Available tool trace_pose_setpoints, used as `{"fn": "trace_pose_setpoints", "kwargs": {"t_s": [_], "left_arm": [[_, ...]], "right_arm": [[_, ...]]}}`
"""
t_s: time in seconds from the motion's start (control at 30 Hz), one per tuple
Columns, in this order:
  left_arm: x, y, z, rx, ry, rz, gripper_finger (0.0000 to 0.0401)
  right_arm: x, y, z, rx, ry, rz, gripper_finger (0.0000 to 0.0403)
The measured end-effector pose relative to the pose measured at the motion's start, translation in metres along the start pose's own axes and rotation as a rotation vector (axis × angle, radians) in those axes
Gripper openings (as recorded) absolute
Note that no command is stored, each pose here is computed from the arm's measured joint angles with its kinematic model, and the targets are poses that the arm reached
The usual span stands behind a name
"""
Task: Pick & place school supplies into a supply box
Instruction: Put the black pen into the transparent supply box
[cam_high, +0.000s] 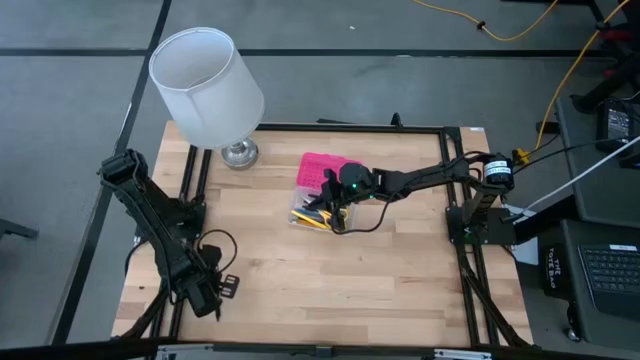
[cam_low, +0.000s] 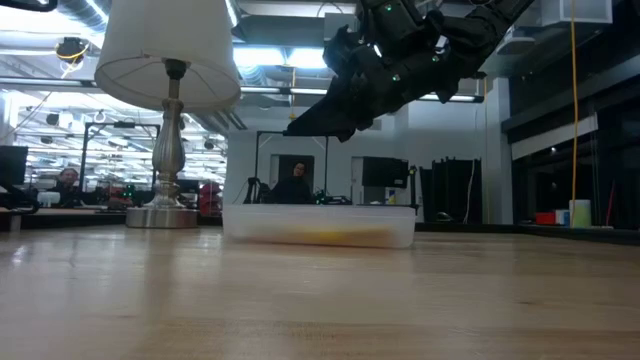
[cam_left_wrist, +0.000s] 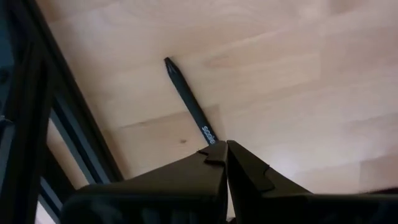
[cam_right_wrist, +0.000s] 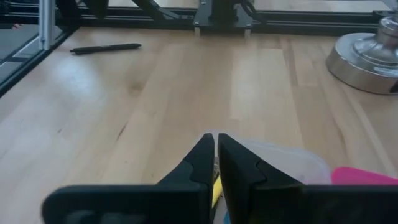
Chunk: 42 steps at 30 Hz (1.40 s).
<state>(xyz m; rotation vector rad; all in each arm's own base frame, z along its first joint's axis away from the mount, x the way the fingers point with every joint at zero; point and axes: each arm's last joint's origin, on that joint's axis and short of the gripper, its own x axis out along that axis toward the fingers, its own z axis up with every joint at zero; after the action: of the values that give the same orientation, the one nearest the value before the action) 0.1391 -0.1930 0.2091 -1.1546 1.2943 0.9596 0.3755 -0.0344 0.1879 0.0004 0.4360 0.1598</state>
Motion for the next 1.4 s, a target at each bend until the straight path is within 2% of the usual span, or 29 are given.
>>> {"fn": "trace_pose_setpoints", "kwargs": {"t_s": [0.3, 0.5, 0.67, 0.87, 1.0, 1.4], "left_arm": [[0.0, -0.002, 0.001, 0.201, -0.043, -0.043, 0.0004], [0.0, -0.001, 0.0, 0.072, -0.009, -0.018, 0.0022], [0.0, 0.0, -0.001, 0.049, 0.026, 0.012, 0.0072], [0.0, 0.0, -0.002, 0.014, -0.001, -0.023, 0.0121], [0.004, -0.001, -0.003, 0.011, -0.063, -0.057, 0.0129], [0.041, -0.01, -0.014, -0.026, -0.083, 0.06, 0.0129]], "right_arm": [[0.0, 0.0, 0.002, 0.0, -0.025, 0.0, 0.0028], [0.0, 0.0, 0.003, 0.018, -0.034, 0.001, 0.0028], [0.0, 0.0, 0.003, 0.018, -0.034, 0.005, 0.0028], [0.0, 0.0, 0.003, 0.018, -0.033, 0.008, 0.0028], [0.0, 0.0, 0.003, 0.018, -0.033, 0.009, 0.0028], [0.0, 0.0, 0.003, 0.014, -0.032, 0.01, 0.0028]]}}
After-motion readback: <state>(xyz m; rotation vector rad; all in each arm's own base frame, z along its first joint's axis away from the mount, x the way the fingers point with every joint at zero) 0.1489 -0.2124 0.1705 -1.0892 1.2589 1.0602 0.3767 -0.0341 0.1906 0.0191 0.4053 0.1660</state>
